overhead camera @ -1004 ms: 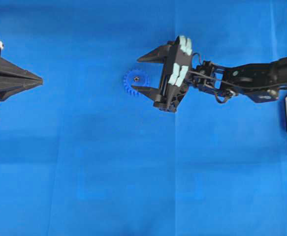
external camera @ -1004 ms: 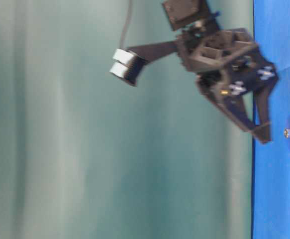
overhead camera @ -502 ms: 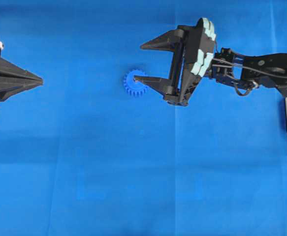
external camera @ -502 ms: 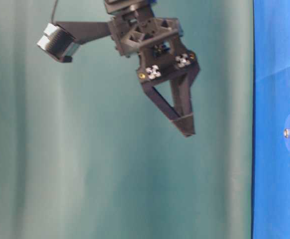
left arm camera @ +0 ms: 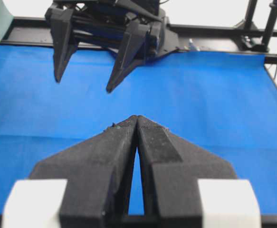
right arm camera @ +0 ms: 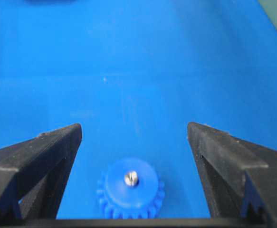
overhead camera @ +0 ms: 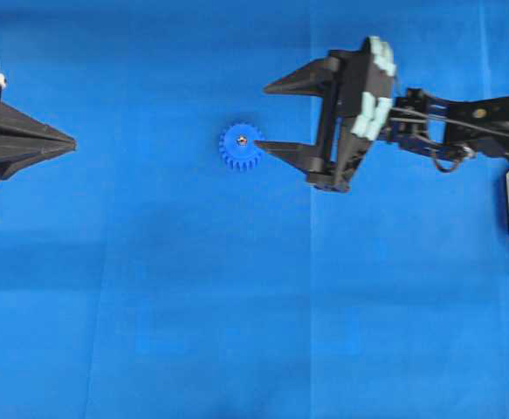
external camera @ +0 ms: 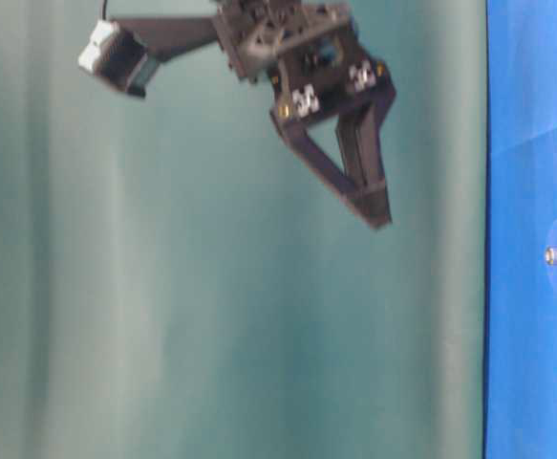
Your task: Insert the shaft placed at a random location into the center hole of the small gear at another random location.
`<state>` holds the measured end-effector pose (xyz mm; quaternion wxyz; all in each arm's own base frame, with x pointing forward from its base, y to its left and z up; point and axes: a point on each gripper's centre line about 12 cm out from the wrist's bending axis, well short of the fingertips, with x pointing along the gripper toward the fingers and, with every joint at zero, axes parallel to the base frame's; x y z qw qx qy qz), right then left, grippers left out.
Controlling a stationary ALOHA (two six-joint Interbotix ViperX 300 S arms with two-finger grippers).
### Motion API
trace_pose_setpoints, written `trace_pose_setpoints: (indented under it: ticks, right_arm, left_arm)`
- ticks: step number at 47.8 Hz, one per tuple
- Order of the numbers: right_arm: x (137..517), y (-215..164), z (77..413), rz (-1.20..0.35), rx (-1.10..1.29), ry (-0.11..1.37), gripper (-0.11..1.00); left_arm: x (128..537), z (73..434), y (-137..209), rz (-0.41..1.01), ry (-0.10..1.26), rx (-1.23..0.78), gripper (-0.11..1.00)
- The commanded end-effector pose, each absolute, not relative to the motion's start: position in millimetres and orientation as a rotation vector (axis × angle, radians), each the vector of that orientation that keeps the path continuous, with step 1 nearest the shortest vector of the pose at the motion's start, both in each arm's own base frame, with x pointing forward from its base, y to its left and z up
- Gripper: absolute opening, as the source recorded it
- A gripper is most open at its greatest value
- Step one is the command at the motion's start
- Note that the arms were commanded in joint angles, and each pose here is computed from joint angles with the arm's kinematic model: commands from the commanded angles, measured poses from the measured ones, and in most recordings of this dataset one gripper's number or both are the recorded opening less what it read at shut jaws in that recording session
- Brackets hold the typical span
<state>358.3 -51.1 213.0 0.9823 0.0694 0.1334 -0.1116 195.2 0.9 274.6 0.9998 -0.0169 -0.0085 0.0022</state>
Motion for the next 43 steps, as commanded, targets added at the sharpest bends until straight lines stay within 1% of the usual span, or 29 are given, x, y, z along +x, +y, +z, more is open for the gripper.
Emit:
trace_pose_setpoints:
  ticks: [1,15,25,32,43]
  right_arm:
    - [347.8,-49.5,224.4,-0.222,0.141,0.235,0.83]
    - [302.7,-43.1,229.4,-0.216,0.147,0.210,0.83]
    - [281.1,-40.0,232.2,-0.209,0.152,0.206,0.83]
    - [275.0,-38.8,233.5,-0.204,0.153,0.209,0.83]
    - [275.0,-38.5,232.8,-0.202,0.154,0.218,0.83]
  left_arm:
    - [196.2,277.7,0.9,0.004,-0.026,-0.034,0.00]
    - [196.0,276.5,0.8,0.003,-0.023,-0.032,0.00]
    - [196.0,276.5,0.9,0.004,-0.023,-0.034,0.00]
    - [195.9,275.8,1.1,0.005,-0.022,-0.032,0.00]
    - [195.9,275.8,0.9,0.004,-0.022,-0.034,0.00]
